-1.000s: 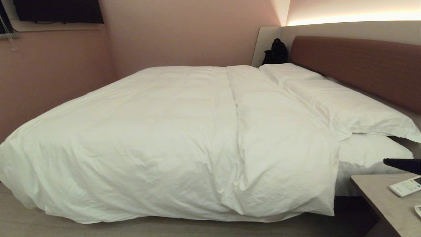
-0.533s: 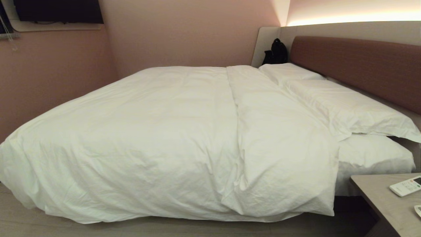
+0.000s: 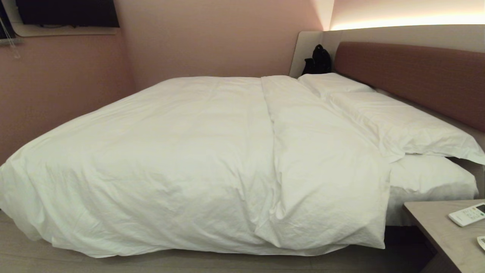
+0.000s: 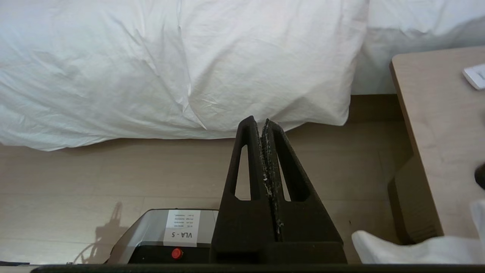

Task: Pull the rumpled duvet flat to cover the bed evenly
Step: Flatten the corners of the folded blanket

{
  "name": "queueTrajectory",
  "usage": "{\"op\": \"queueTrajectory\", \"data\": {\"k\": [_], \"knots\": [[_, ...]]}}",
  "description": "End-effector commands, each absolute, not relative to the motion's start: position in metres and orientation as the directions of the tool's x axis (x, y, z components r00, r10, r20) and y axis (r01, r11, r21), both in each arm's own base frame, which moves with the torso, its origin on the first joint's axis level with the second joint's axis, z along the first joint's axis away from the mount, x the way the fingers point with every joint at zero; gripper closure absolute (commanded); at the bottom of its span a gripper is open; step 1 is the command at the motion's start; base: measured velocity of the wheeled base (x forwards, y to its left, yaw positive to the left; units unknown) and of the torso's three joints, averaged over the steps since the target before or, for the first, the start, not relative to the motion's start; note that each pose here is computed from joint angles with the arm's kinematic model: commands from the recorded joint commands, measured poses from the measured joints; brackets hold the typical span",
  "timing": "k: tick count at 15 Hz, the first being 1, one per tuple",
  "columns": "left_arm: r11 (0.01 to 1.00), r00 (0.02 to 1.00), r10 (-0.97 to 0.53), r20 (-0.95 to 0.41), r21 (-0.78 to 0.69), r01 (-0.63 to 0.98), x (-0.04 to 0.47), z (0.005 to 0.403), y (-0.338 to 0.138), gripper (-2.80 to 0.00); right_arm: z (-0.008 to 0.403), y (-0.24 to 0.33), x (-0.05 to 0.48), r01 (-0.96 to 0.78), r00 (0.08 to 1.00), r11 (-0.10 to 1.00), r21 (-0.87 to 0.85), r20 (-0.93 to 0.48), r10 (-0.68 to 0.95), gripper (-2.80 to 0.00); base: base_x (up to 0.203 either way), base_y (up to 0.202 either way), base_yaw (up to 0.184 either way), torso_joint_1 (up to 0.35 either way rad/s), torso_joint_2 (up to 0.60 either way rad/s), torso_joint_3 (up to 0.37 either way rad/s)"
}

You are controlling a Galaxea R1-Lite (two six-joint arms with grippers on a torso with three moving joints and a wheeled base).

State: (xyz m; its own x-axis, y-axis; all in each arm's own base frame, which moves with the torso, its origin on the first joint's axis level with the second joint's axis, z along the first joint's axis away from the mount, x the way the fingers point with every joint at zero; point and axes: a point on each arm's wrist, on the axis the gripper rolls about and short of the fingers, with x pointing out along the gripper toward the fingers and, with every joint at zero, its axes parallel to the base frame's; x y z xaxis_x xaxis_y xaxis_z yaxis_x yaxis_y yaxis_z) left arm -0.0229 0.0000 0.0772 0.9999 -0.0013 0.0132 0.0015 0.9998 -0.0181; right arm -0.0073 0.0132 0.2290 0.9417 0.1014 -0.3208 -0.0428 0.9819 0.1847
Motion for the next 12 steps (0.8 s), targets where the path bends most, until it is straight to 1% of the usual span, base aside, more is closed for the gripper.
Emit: {"op": "queueTrajectory", "data": {"k": [1, 3, 6, 9, 12], "knots": [[1.0, 1.0, -0.002, 0.014, -0.018, 0.002, -0.023, 0.077, 0.0, 0.0, 0.222, 0.02, -0.027, -0.045, 0.953, 0.984, 0.171, -0.288, 0.093, 0.0, 0.0, 0.0, 0.0, 0.0, 0.0, 0.0], [1.0, 1.0, -0.002, 0.014, -0.018, 0.002, -0.023, 0.077, 0.0, 0.0, 0.22, 0.023, -0.042, -0.101, 0.965, 0.985, 0.142, -0.227, 0.131, 0.0, 0.0, 0.0, 0.0, 0.0, 0.0, 0.0], [1.0, 1.0, -0.002, 0.014, -0.018, 0.002, -0.023, 0.077, 0.0, 0.0, 0.217, 0.016, -0.057, -0.164, 0.967, 0.981, 0.102, -0.182, 0.18, 0.0, 0.0, 0.0, 0.0, 0.0, 0.0, 0.0], [1.0, 1.0, -0.002, 0.014, -0.018, 0.002, -0.023, 0.077, 0.0, 0.0, 0.211, 0.007, -0.07, -0.134, 0.98, 0.989, 0.066, -0.14, 0.142, 0.0, 0.0, 0.0, 0.0, 0.0, 0.0, 0.0], [1.0, 1.0, -0.002, 0.014, -0.018, 0.002, -0.023, 0.077, 0.0, 0.0, 0.2, 0.006, -0.084, -0.137, 0.987, 0.989, 0.053, -0.082, 0.141, 0.0, 0.0, 0.0, 0.0, 0.0, 0.0, 0.0]]}}
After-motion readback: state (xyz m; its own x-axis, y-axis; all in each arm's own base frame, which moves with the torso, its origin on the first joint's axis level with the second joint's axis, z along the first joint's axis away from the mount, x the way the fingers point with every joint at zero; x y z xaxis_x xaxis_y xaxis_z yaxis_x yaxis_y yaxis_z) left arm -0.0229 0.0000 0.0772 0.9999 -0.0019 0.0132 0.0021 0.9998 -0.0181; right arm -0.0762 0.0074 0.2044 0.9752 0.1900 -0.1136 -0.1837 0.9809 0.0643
